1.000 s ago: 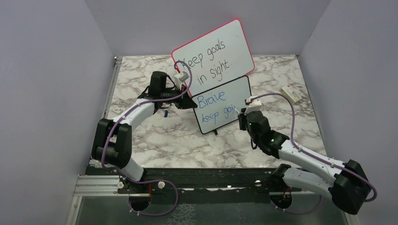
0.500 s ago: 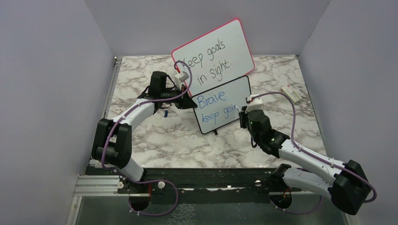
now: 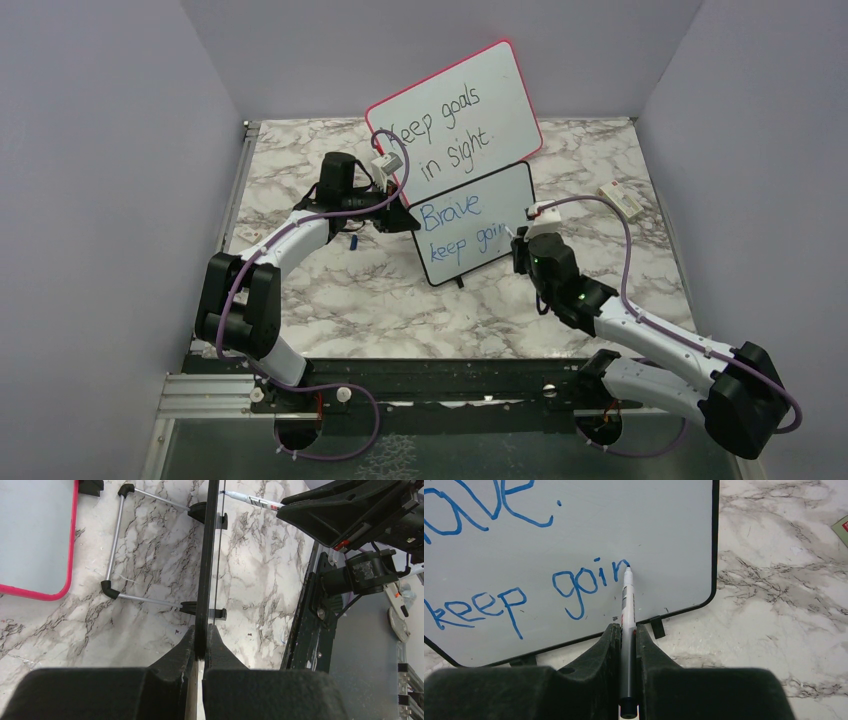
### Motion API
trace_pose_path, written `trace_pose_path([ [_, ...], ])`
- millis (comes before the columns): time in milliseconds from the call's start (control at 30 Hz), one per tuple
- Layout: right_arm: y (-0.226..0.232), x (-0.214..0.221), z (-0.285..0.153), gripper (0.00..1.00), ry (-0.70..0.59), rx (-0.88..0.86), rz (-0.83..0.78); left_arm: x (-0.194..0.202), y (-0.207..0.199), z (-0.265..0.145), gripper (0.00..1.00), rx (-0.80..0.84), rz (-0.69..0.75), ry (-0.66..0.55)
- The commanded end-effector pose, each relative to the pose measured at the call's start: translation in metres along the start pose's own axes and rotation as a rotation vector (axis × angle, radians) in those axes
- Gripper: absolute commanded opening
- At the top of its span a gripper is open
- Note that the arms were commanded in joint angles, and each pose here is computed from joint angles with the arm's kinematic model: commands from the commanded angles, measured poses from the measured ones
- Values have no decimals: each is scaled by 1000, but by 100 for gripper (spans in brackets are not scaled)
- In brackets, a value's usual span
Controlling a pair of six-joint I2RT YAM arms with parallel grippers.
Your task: Write a sentence on the whiteboard
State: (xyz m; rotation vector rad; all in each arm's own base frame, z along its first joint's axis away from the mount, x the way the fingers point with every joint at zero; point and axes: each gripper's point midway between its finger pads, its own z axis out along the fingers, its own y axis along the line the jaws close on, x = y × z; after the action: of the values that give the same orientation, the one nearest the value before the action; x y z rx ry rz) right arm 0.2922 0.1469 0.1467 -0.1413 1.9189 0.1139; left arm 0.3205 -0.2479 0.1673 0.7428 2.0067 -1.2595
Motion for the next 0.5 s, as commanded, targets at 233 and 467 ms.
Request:
trace_pose_path([
  [233,-3,12,-3,0,52,10,21,13,7,2,0,-39,-8,42],
  [467,-6,8,-4,1,40,22,21,13,7,2,0,-40,-7,41],
])
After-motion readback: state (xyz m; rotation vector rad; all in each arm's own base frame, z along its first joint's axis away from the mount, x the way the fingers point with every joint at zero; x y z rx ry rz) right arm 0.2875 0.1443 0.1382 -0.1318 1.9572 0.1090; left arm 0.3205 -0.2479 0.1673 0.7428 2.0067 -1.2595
